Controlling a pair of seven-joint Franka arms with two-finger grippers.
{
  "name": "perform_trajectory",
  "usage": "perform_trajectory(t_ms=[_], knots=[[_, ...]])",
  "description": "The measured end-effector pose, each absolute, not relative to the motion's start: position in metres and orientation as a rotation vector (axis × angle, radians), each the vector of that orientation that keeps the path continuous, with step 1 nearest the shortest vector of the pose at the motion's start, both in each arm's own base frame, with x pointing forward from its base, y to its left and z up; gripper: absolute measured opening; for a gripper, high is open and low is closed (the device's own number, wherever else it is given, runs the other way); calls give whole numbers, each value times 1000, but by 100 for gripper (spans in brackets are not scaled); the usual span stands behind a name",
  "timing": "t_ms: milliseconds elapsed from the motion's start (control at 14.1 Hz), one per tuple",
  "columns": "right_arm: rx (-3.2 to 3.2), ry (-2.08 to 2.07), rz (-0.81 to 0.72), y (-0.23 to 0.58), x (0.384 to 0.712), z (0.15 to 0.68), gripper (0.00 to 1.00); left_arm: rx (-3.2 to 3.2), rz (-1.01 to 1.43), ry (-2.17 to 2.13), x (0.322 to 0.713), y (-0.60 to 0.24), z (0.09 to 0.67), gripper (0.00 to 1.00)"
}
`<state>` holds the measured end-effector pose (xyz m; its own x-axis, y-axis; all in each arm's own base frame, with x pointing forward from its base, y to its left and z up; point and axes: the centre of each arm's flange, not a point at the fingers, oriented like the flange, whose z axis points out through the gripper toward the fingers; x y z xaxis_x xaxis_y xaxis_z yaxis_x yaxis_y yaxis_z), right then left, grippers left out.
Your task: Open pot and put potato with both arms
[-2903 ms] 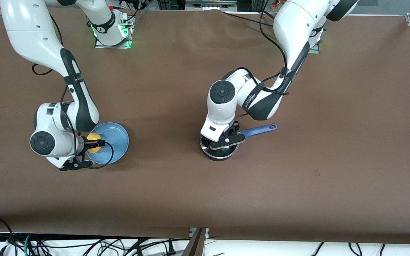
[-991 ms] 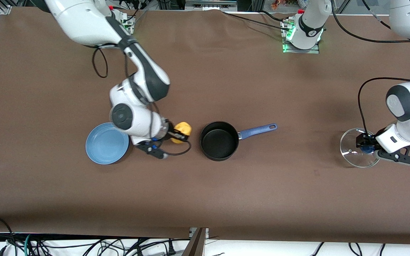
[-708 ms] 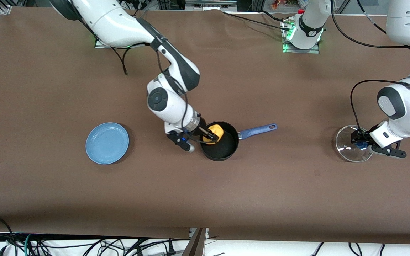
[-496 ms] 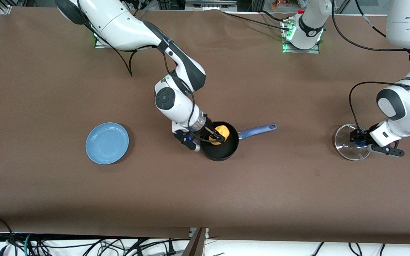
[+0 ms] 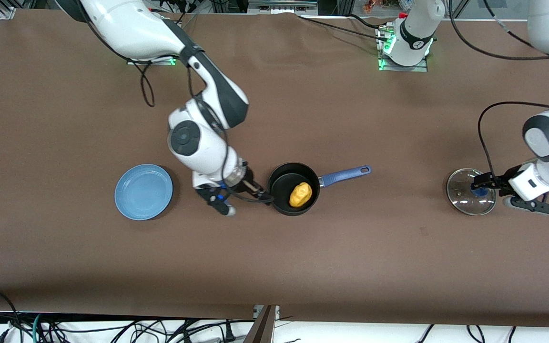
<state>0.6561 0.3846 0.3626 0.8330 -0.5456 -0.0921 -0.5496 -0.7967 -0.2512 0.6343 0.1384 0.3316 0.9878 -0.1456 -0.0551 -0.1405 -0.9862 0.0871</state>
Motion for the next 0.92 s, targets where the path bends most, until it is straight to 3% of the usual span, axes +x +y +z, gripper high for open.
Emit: perform_trajectory(t_ms=[425, 637, 920], knots=[[-3080, 354, 153, 215, 659, 472, 100, 3092, -172, -8, 633, 63, 514, 100], [-3088, 250, 203, 143, 626, 530, 100, 3089, -149, 14, 620, 53, 558, 100], [-3031, 175, 242, 66, 565, 564, 100, 3104, -149, -31, 611, 38, 575, 100]])
